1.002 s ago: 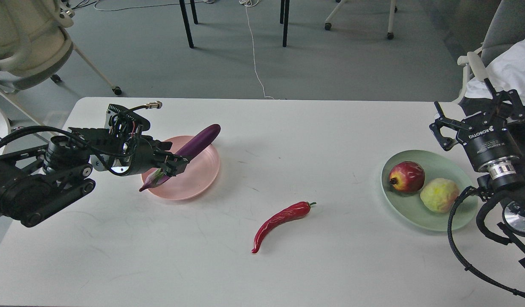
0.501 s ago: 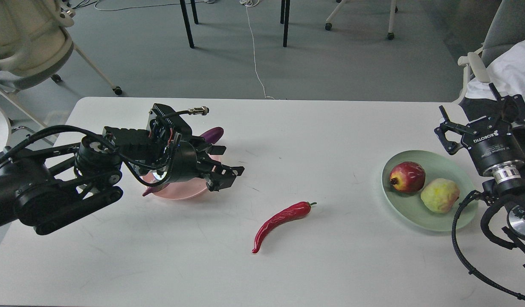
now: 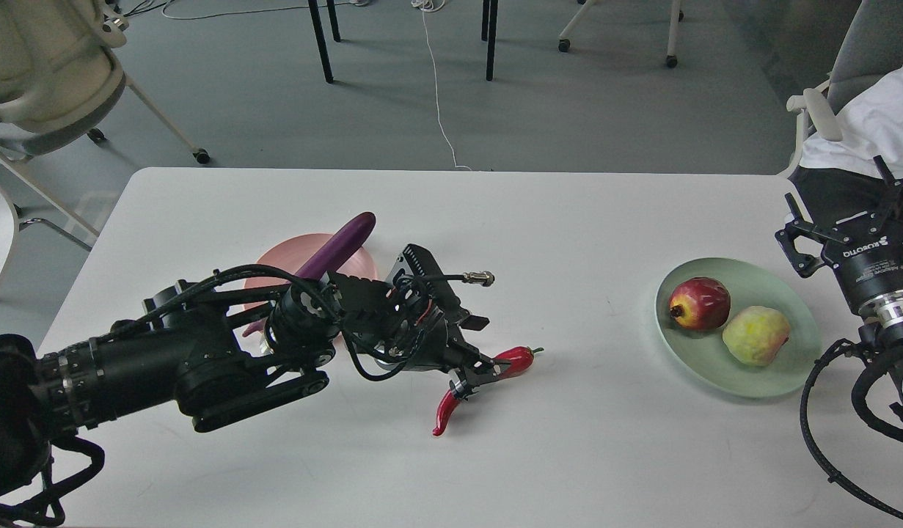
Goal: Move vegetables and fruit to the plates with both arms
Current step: 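Move the left gripper to the red chili pepper and grasp it, then carry the chili with the left gripper onto the pink plate and release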
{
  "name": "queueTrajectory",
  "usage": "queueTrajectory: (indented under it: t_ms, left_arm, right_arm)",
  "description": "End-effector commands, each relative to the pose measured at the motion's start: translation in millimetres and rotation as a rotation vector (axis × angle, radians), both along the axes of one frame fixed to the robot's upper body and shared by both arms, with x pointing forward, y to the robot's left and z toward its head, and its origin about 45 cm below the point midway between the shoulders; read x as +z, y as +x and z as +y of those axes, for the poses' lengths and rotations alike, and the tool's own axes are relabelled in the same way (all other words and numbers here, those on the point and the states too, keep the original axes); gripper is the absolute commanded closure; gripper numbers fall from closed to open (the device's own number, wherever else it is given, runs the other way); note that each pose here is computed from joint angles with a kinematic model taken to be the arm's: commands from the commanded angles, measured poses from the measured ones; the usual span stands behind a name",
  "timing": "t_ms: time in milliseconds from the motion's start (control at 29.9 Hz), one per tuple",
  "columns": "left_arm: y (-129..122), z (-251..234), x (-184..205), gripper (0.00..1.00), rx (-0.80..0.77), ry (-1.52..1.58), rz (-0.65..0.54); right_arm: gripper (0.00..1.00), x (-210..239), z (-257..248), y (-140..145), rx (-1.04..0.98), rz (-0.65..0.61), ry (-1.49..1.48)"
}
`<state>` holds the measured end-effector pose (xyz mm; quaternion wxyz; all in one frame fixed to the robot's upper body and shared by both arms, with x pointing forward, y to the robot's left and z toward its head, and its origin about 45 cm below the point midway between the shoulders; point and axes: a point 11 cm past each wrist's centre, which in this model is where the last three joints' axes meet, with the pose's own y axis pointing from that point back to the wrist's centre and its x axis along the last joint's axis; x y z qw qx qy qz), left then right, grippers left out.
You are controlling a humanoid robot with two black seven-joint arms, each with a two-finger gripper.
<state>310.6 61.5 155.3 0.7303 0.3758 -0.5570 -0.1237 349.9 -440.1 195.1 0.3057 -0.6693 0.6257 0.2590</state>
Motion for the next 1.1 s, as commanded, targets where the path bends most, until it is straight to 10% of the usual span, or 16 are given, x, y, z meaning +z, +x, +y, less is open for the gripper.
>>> queueTrajectory:
  t_ms: [0,735,1069]
  left_arm:
    - [-7.6,-5.1,-10.6,0.39,0.01,0.012,0.004]
    - [6.1,14.1,-2.9,0.89,0.092,0.001,-0.021]
    - [40.3,166.9,49.4,0.89,0.37,0.072,-0.094]
  right_arm:
    - [0.01,0.3,-0.1,0.0,-0.002,-0.002,0.0]
    - [0.01,0.6,-2.8,-0.2,-0.013,-0.005,-0.001]
    - [0.01,4.0,-10.4,-0.3,-0.033,-0.013,-0.004]
